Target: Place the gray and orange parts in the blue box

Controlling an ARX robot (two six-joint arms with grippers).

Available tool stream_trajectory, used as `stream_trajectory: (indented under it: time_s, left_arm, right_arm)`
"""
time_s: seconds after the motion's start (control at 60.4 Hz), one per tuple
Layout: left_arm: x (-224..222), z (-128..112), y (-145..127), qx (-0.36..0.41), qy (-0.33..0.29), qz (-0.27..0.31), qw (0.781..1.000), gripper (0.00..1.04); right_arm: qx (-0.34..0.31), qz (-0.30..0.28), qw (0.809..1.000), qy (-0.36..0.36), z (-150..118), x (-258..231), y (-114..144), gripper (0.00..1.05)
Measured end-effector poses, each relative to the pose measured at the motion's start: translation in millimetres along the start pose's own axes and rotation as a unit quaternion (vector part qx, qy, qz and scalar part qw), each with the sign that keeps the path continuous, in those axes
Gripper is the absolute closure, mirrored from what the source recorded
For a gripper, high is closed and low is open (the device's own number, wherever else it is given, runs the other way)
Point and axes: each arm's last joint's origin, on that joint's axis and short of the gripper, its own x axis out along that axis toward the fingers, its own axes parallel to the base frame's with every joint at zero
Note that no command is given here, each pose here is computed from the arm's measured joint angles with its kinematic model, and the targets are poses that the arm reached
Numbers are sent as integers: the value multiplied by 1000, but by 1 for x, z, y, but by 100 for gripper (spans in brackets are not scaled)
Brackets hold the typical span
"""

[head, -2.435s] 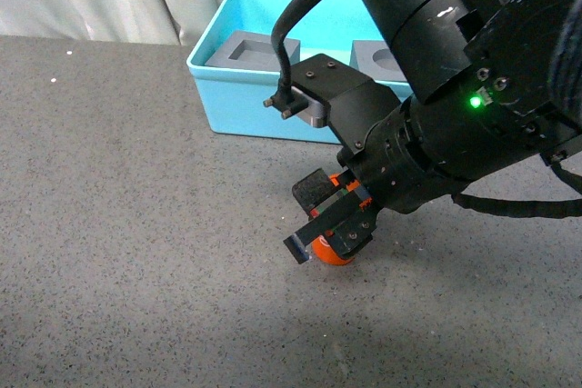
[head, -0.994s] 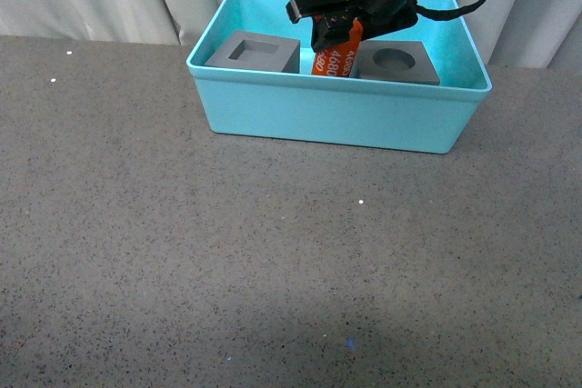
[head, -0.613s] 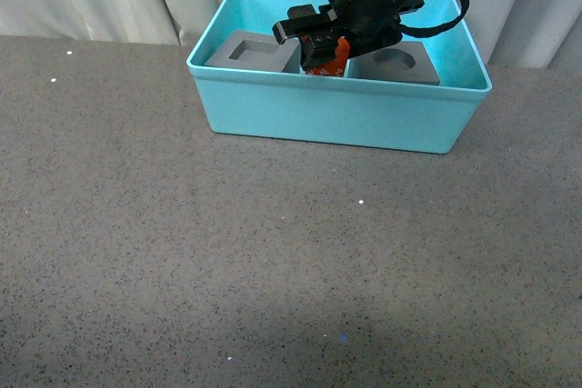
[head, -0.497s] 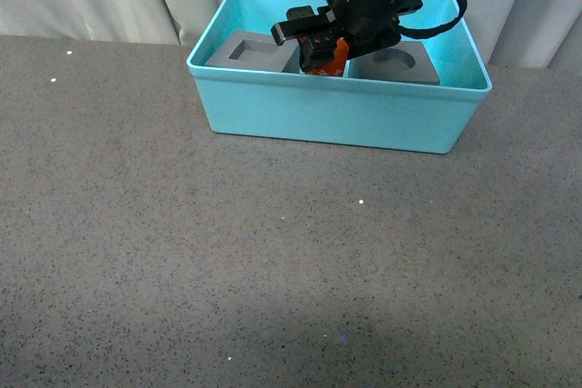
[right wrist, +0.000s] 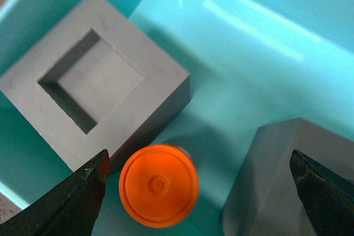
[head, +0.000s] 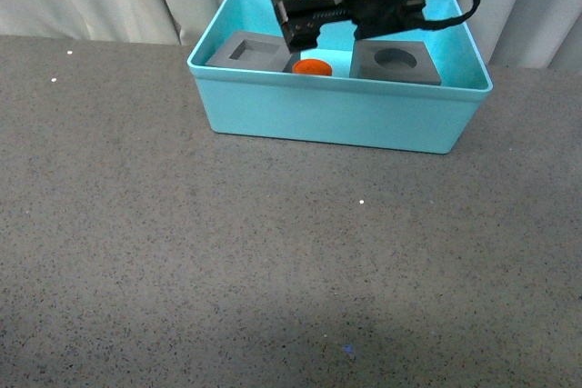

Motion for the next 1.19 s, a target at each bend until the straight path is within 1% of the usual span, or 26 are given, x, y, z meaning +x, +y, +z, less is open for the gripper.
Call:
stream_trajectory:
  time_s: [0.099,0.149,0.215,0.298,0.464,0.53,0.58,0.613,0.629,0.646,0.696,0.712,0.762,0.795,0.845,0.878,0.944,0.994,1.043,1.076,1.093,1.192]
  left_arm:
    - [0,0,0,0,0,0,1000,7]
    - [0,0,0,0,0,0,1000,7]
    - [0,0,0,0,0,0,1000,7]
    - [0,0,0,0,0,0,1000,7]
    - [0,0,0,0,0,0,1000,7]
    - [0,0,0,0,0,0,1000,7]
    - [0,0,0,0,0,0,1000,7]
    - [0,0,0,0,0,0,1000,7]
    - [0,0,0,0,0,0,1000,7]
    - [0,0,0,0,0,0,1000,7]
    - [0,0,0,0,0,0,1000,7]
    - [0,0,0,0,0,0,1000,7]
    - [0,0,0,0,0,0,1000,7]
    - [0,0,0,0,0,0,1000,7]
    - [0,0,0,0,0,0,1000,7]
    - [0,0,0,0,0,0,1000,7]
    - [0,0,0,0,0,0,1000,7]
    - [0,0,0,0,0,0,1000,7]
    - [0,0,0,0,0,0,1000,7]
    - [0,0,0,0,0,0,1000,7]
    - [0,0,0,0,0,0,1000,7]
    - [0,0,0,0,0,0,1000,7]
  right_arm:
    - [18,-34,997,-67,10,-38,-7,10]
    - [25,-63,992,-104,13,-64,-12,10]
    - [33,-100,985,-135,11,-88,-18,10]
    - [43,-137,977,-156,3,-106,-23,10]
    - [66,-184,966,-172,-32,-140,-31,10]
    - [66,-212,958,-183,-46,-154,-32,10]
    - [71,-238,951,-184,-61,-168,-34,10]
    - [70,-255,944,-198,-74,-178,-33,10]
    - [72,-255,939,-218,-80,-180,-34,12]
    - [73,-248,931,-259,-88,-184,-33,17]
    - [71,-242,910,-329,-107,-192,-32,27]
    - [71,-241,904,-345,-114,-195,-32,31]
    - [70,-240,895,-369,-125,-201,-31,38]
    - [69,-241,889,-382,-135,-206,-30,45]
    - [70,-242,887,-387,-145,-211,-29,52]
    - [71,-243,886,-388,-153,-216,-29,60]
    - [71,-243,887,-387,-165,-220,-28,70]
    - [71,-242,889,-383,-176,-224,-27,81]
    - [72,-242,889,-382,-189,-230,-25,95]
    - [71,-243,888,-384,-195,-233,-24,102]
    - [71,-243,888,-385,-198,-235,-23,104]
    - [72,-242,888,-384,-215,-244,-19,104]
